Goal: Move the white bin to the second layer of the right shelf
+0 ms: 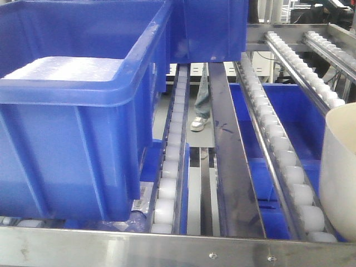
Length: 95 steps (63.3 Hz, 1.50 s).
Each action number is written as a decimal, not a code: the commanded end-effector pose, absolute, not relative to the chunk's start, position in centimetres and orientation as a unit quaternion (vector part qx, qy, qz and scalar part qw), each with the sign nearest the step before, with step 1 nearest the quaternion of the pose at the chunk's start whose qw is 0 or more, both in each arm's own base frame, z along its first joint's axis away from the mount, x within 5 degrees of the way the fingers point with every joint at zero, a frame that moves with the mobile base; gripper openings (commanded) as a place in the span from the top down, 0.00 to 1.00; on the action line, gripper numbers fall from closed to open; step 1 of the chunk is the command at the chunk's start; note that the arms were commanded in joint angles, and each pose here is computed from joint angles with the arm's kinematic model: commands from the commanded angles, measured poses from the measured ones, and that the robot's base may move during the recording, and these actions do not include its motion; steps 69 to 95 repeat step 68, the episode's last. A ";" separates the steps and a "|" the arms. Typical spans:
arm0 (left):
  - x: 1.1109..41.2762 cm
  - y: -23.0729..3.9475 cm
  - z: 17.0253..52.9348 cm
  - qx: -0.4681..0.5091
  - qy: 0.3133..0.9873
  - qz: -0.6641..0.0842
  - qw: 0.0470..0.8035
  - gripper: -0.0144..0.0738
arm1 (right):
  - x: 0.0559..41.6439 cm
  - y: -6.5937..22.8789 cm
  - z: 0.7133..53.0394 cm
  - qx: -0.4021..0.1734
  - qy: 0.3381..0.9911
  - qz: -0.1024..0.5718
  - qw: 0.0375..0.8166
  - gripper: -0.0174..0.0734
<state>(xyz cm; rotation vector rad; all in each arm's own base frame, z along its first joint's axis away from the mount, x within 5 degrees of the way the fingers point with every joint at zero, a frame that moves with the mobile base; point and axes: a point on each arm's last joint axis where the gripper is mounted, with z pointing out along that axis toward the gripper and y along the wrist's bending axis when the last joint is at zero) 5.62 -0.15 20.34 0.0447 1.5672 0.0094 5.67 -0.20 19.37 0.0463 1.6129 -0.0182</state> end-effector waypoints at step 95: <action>5.7 -0.1 19.9 0.015 0.684 0.003 0.729 0.74 | 5.4 -0.3 20.8 0.016 0.679 -0.017 0.733 0.74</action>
